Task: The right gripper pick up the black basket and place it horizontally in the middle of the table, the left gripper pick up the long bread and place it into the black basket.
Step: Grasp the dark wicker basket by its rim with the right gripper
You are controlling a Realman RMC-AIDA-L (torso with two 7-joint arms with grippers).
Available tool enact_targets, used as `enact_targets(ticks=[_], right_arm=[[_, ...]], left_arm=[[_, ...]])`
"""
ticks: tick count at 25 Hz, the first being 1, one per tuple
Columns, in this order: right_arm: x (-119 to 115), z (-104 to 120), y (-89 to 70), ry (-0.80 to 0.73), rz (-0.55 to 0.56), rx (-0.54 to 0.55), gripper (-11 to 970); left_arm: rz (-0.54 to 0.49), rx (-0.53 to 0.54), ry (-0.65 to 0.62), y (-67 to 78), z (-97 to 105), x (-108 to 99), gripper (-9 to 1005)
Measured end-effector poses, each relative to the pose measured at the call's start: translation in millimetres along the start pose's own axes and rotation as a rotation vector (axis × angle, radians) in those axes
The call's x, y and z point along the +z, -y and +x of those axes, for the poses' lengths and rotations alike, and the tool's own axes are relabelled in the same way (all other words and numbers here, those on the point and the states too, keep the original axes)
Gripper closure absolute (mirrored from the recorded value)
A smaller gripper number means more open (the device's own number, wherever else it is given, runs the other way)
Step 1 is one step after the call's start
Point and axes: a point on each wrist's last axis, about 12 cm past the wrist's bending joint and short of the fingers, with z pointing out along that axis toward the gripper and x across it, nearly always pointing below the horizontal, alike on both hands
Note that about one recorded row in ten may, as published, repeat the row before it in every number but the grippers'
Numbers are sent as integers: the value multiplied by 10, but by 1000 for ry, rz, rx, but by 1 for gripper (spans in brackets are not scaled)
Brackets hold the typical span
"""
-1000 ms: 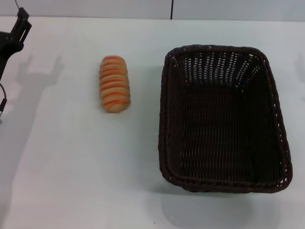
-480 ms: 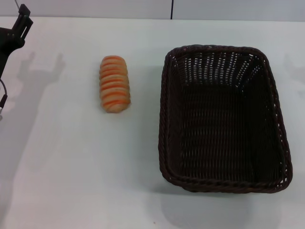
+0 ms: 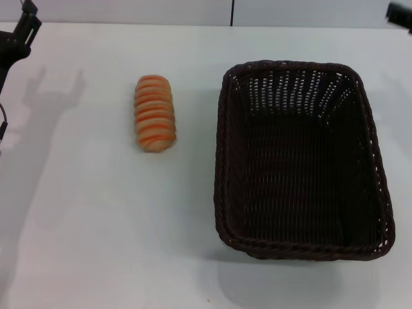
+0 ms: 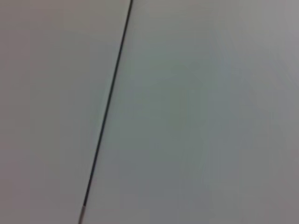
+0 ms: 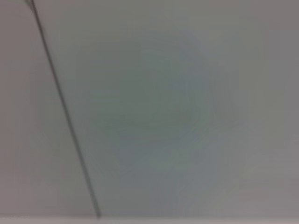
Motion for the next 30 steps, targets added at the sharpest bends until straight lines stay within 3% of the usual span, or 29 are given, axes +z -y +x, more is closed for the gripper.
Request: enact_targets(ticks=[7, 12, 30], right_arm=[[-191, -66, -193, -120, -2, 42, 250], [-326, -93, -244, -178, 18, 65, 251], [-404, 16, -413, -456, 34, 126, 251]], left_arm=[[-27, -4, 17, -51, -29, 3, 174], [-56, -7, 29, -105, -50, -5, 174], [-119, -2, 46, -267, -118, 4, 175]])
